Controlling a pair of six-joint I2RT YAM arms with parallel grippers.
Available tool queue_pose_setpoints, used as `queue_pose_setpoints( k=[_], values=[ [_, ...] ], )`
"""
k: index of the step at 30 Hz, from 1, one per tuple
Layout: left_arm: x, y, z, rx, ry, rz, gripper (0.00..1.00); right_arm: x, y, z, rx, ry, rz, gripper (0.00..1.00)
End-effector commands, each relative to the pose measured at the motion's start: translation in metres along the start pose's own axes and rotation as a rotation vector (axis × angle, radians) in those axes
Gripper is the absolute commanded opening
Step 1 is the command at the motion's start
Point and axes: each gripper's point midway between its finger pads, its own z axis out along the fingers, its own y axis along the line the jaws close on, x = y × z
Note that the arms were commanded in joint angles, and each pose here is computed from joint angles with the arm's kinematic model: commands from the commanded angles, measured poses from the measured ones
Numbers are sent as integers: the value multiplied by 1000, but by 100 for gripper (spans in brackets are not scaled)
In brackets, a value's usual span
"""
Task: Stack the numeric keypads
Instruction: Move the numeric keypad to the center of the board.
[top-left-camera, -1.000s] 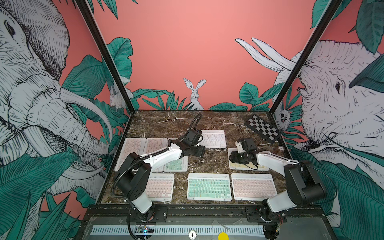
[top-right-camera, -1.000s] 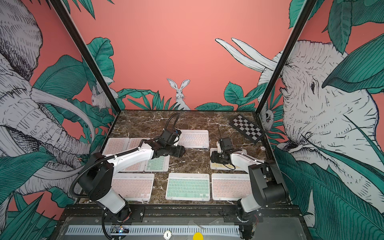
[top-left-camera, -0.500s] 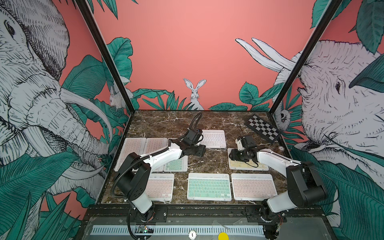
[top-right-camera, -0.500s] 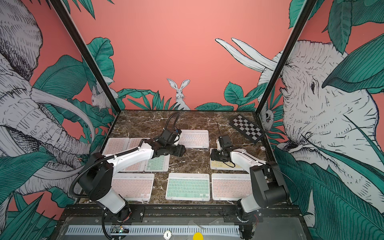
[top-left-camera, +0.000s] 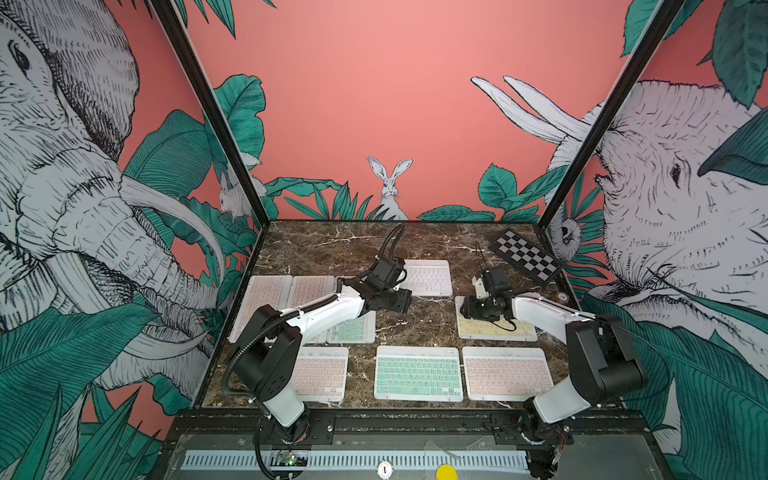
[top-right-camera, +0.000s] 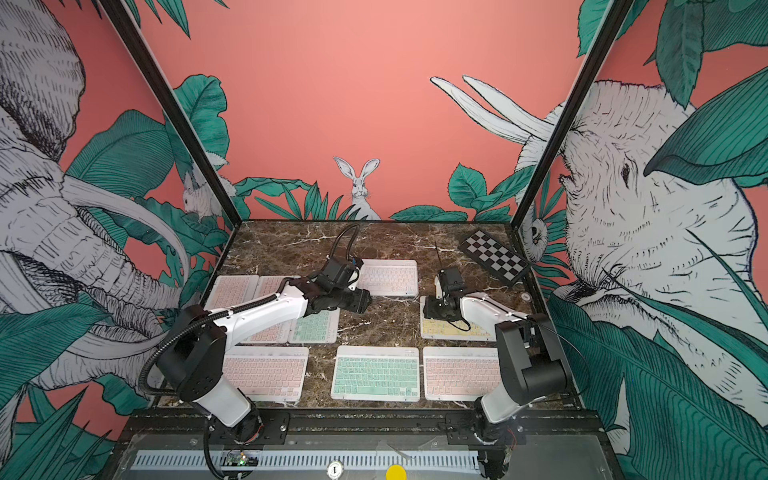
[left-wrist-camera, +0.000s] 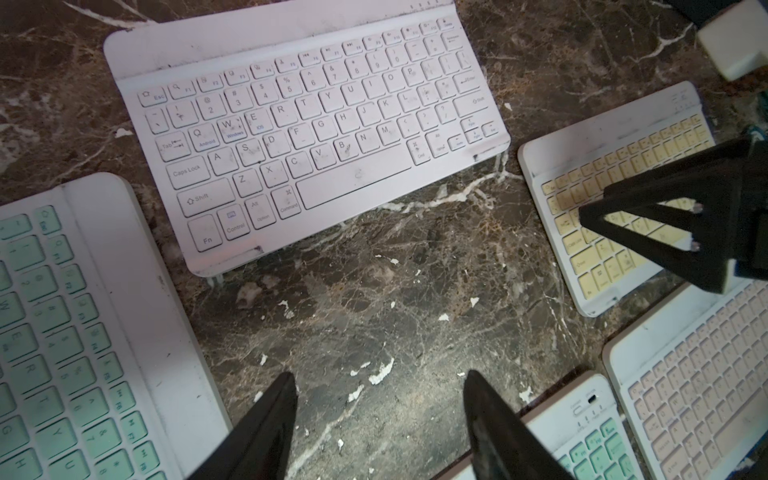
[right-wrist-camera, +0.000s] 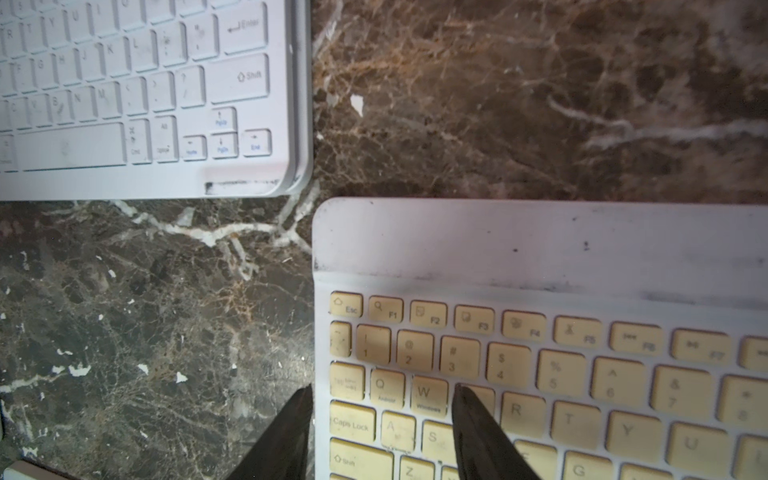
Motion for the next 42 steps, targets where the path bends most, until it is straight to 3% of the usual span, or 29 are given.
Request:
queue_pose_setpoints(
  k=[1,11,42],
  values=[
    [-11,-6,-2,11,-26,-3,66,9,-5,4,8,19,-2,54],
    [-11,-7,-1,16,-26,-8,66,26,4,17,-42,55,17,53],
    [-9,-8,-5,12,-30,-3,66,30,61,29,-183,46,49,53]
  ],
)
